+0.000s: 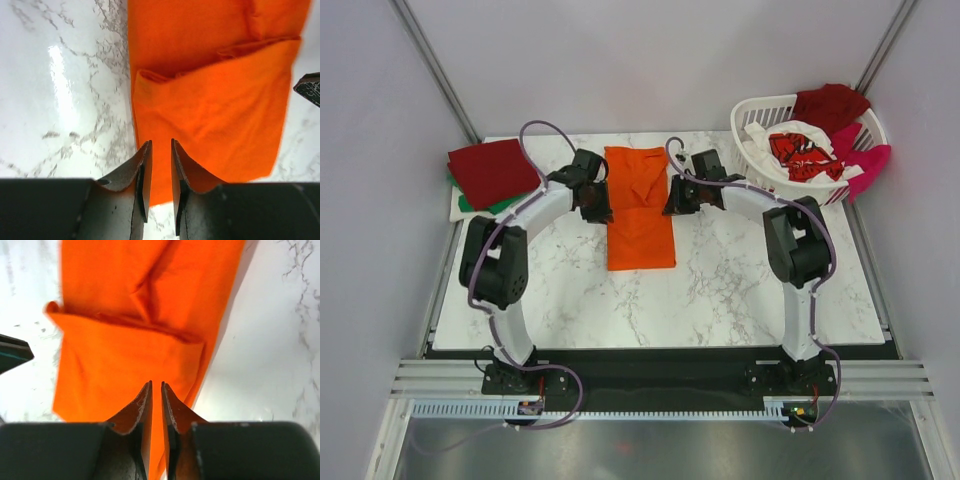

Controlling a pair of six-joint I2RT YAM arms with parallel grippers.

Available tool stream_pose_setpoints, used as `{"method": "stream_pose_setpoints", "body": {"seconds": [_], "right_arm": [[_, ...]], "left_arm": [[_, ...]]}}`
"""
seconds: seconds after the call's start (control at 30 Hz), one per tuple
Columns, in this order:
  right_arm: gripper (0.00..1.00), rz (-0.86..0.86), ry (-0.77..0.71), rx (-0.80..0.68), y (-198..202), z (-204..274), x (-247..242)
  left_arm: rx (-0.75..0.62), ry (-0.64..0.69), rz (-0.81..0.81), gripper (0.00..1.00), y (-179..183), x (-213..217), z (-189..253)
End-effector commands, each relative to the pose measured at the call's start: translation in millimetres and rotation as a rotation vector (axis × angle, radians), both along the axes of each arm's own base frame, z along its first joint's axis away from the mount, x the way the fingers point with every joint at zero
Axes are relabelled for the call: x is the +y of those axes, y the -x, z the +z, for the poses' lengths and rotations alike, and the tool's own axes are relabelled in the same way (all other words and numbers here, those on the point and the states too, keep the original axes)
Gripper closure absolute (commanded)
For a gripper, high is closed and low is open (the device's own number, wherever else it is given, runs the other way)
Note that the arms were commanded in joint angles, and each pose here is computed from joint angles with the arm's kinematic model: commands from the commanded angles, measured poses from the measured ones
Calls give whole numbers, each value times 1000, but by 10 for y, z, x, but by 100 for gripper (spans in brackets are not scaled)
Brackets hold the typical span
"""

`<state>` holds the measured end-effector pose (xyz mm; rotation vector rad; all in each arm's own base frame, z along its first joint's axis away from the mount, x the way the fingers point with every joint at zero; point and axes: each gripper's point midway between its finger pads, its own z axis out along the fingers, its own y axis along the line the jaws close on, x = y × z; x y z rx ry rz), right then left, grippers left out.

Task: Fold and stack the t-shirts
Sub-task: Fold the tshirt

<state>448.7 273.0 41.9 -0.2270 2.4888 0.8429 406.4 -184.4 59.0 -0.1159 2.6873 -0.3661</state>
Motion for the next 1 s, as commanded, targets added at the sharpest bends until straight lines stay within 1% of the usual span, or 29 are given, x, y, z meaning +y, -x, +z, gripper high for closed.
{"method": "stream_pose_setpoints", "body": {"seconds": [0.0, 0.03, 0.1, 0.13, 0.17, 0.23, 0.27, 0.33, 0.37, 0.47, 0.6, 0.97], "right_arm": [[80, -12, -36, -121, 55, 774, -38], [82, -8, -64, -142, 126, 963, -37], [85, -1, -79, -96, 347, 906, -36], [88, 6, -96, -102, 435, 998, -34], [90, 19, -103, -46, 624, 850, -24], [95, 34, -128, -40, 793, 854, 7], [96, 49, -127, 3, 971, 701, 11], [98, 54, -151, 8, 1088, 678, 54], [99, 60, -148, 38, 1197, 557, 39], [100, 75, -145, 62, 1332, 408, 59], [100, 77, -114, 85, 1397, 179, 3], [100, 78, -16, 161, 1624, -410, -204]], "left_arm": [[-175, 53, 27, 71, -12, 40, 728], [-179, 59, 28, 71, 33, 50, 759], [-173, 77, 29, 71, 207, 61, 790], [-167, 83, 28, 71, 276, 54, 781], [-130, 85, 30, 71, 404, 46, 667], [-119, 91, 27, 71, 520, 19, 637], [-92, 85, 20, 72, 633, -17, 532], [-75, 86, 2, 72, 746, -105, 457], [-61, 88, -4, 73, 798, -131, 387], [-34, 88, -26, 73, 911, -228, 271], [-22, 93, -24, 73, 931, -284, 183], [29, 18, -15, 75, 971, -189, -182]]}}
